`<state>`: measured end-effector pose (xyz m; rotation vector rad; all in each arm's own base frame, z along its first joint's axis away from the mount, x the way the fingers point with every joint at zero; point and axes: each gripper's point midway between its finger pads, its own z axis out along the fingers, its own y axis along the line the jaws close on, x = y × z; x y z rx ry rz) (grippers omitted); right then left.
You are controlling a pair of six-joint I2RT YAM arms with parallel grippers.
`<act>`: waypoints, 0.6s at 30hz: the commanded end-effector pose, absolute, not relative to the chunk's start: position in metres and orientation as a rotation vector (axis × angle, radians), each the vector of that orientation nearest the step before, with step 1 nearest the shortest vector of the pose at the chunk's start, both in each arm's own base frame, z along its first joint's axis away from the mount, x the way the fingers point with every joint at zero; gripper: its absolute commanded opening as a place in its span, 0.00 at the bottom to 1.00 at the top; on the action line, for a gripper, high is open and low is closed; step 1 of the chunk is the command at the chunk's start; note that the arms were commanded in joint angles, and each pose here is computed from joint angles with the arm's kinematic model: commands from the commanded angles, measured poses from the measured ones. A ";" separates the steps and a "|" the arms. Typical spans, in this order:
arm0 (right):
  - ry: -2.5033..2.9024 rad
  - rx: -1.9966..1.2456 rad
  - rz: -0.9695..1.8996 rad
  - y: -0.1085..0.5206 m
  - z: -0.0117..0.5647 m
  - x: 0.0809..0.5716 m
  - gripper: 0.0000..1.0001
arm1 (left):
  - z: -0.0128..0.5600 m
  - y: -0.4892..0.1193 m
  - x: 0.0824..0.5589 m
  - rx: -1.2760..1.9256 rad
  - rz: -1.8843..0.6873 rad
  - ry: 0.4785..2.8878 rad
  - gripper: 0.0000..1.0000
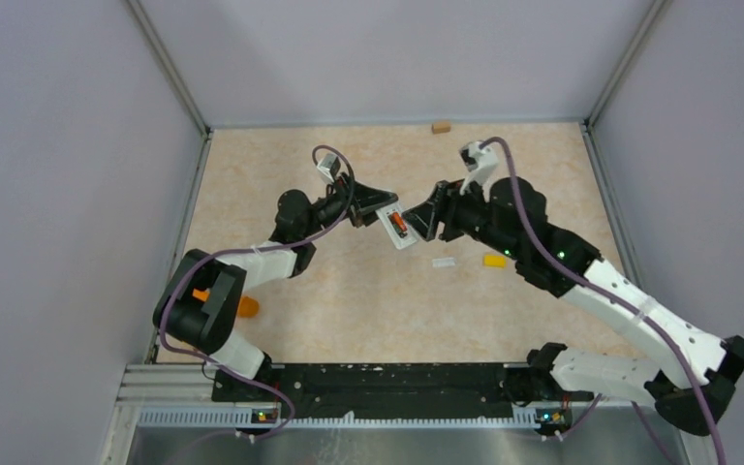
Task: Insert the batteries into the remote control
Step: Load the battery into the remote control.
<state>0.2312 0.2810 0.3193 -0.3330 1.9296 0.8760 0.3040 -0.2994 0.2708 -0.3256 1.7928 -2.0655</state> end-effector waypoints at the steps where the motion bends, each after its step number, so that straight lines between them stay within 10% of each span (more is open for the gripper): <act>1: 1.708 -0.121 0.972 0.265 0.370 0.235 0.59 | 0.317 -0.288 0.293 -0.335 -2.204 1.633 0.00; 18: 1.609 0.045 1.332 0.291 0.378 0.225 0.67 | 0.366 -0.277 0.304 -0.657 -2.358 1.568 0.00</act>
